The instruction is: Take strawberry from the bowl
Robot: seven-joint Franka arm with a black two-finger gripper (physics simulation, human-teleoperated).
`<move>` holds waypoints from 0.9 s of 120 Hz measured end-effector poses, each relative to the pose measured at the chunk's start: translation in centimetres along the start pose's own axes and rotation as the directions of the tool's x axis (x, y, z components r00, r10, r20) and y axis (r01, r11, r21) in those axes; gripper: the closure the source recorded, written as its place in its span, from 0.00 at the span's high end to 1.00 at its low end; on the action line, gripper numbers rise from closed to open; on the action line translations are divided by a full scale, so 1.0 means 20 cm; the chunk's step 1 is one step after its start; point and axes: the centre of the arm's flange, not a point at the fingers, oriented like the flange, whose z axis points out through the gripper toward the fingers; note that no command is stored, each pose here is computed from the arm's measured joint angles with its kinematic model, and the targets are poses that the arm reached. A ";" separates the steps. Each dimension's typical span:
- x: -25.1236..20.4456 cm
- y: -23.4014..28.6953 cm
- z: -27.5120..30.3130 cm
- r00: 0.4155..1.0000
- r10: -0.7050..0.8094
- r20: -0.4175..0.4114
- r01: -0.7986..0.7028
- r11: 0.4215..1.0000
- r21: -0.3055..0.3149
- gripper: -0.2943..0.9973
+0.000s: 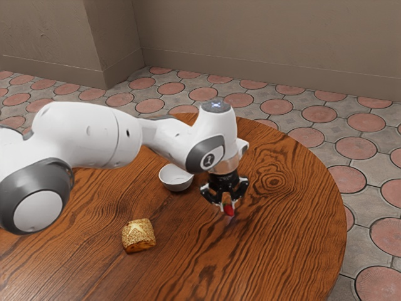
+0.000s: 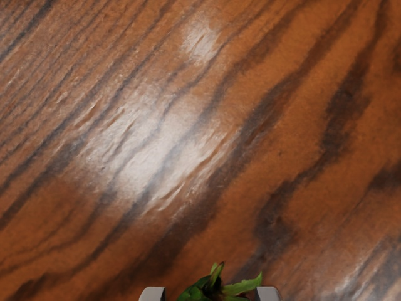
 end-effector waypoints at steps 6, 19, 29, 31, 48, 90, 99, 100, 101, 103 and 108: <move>0.00 0.00 0.00 1.000 0.002 0.000 -0.002 1.000 -0.002 0.37; -0.01 0.01 0.00 1.000 0.011 0.000 -0.011 1.000 -0.007 0.52; -0.02 0.01 -0.04 1.000 0.017 -0.003 -0.017 1.000 -0.016 0.60; -0.03 0.01 -0.06 1.000 0.019 -0.004 -0.019 1.000 -0.019 0.61; -0.05 -0.15 -0.41 1.000 0.010 -0.011 -0.011 0.998 -0.060 0.68; 0.51 -0.75 -1.01 0.991 -0.101 -0.090 0.098 0.994 -0.041 0.74; 0.62 -0.84 -1.20 0.991 -0.065 -0.116 0.061 0.997 -0.042 0.75; 0.62 -0.85 -1.22 0.991 -0.060 -0.117 0.056 0.998 -0.042 0.75; 0.63 -0.87 -1.24 0.991 -0.055 -0.119 0.050 0.998 -0.043 0.75; 0.65 -0.89 -1.28 0.992 -0.046 -0.121 0.041 0.998 -0.044 0.75; 0.68 -0.95 -1.37 0.993 -0.019 -0.117 0.012 0.998 -0.054 0.75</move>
